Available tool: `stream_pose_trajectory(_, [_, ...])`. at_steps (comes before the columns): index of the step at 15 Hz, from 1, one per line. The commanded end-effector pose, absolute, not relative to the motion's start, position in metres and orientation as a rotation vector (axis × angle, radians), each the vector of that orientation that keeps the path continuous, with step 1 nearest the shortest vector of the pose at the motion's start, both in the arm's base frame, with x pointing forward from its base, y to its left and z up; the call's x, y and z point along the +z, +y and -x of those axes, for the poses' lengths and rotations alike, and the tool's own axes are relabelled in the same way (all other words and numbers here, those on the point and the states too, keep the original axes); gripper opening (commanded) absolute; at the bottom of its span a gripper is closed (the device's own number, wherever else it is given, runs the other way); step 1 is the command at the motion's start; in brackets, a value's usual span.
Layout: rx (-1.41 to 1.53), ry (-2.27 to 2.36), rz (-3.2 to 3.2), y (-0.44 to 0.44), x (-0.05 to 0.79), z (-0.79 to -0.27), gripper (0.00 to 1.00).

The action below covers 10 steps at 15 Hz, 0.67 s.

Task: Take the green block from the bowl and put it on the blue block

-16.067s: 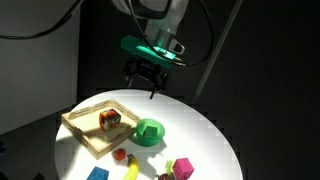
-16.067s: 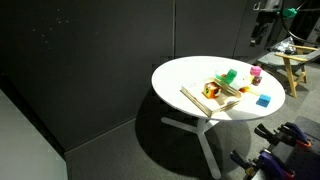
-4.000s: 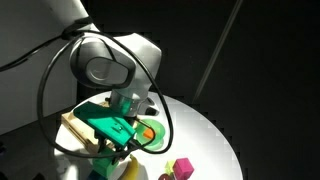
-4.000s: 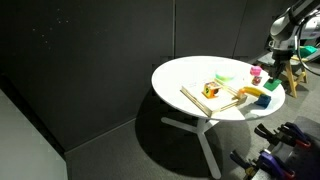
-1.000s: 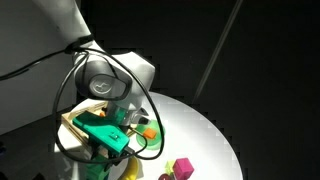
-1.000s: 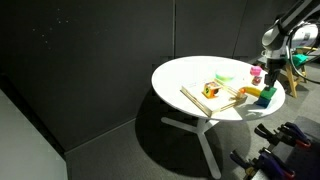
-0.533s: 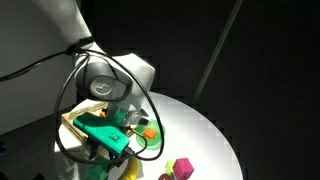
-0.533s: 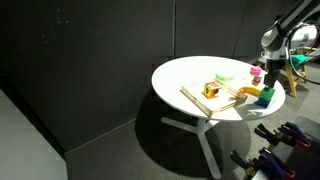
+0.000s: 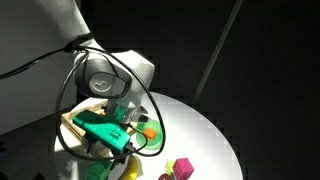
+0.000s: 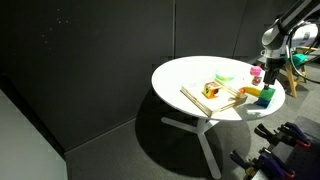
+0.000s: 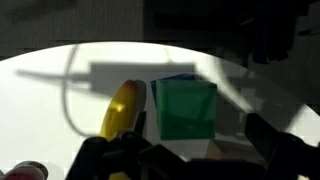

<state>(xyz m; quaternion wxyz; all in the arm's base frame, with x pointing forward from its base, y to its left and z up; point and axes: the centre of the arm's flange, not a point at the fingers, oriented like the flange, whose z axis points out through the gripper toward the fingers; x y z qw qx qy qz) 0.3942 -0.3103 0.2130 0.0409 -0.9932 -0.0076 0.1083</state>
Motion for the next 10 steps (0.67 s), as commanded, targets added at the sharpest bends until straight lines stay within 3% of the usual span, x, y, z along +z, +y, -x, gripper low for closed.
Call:
stream_pose_trajectory(1, [0.303,-0.088,3.044,-0.304,0.238,-0.385,1.00])
stream_pose_trajectory(10, [0.204,-0.028,3.089,-0.294,0.280,-0.379,1.00])
